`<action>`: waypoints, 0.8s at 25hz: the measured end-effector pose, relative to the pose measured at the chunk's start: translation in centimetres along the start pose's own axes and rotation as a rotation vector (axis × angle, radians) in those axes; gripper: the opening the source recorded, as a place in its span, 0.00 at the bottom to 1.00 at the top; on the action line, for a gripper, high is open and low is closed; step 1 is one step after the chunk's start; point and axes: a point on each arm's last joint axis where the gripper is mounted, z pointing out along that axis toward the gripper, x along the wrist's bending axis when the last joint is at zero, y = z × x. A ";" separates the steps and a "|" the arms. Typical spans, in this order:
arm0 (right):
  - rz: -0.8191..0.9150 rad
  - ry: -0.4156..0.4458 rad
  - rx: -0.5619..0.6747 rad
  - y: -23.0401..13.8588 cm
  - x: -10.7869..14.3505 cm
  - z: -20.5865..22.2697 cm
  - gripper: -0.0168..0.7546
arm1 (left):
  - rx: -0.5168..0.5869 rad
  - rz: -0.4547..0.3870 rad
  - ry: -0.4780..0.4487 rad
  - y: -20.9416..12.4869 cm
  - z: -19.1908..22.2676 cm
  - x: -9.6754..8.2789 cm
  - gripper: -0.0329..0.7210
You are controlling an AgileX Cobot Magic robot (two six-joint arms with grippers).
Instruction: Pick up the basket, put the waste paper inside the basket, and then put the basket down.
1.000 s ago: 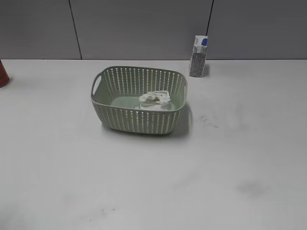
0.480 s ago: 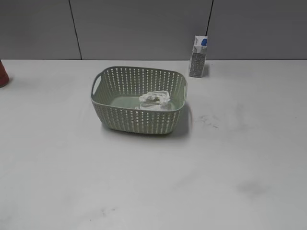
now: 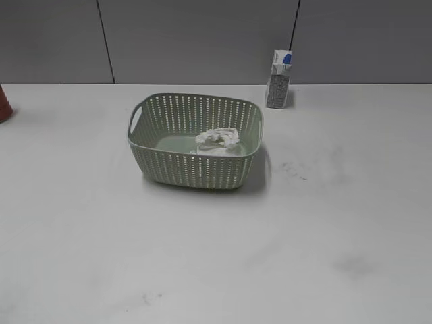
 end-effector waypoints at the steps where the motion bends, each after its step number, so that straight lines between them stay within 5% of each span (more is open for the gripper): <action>1: 0.007 -0.016 -0.001 0.0 0.0 0.0 0.77 | 0.000 0.000 0.000 0.0 0.0 0.0 0.80; 6: 0.037 -0.080 -0.005 0.0 -0.1 0.1 0.77 | 0.000 0.000 0.000 0.0 0.0 0.0 0.79; 20: 0.055 -0.057 -0.009 0.1 0.1 0.1 0.77 | 0.000 -0.001 0.000 0.0 0.0 0.0 0.77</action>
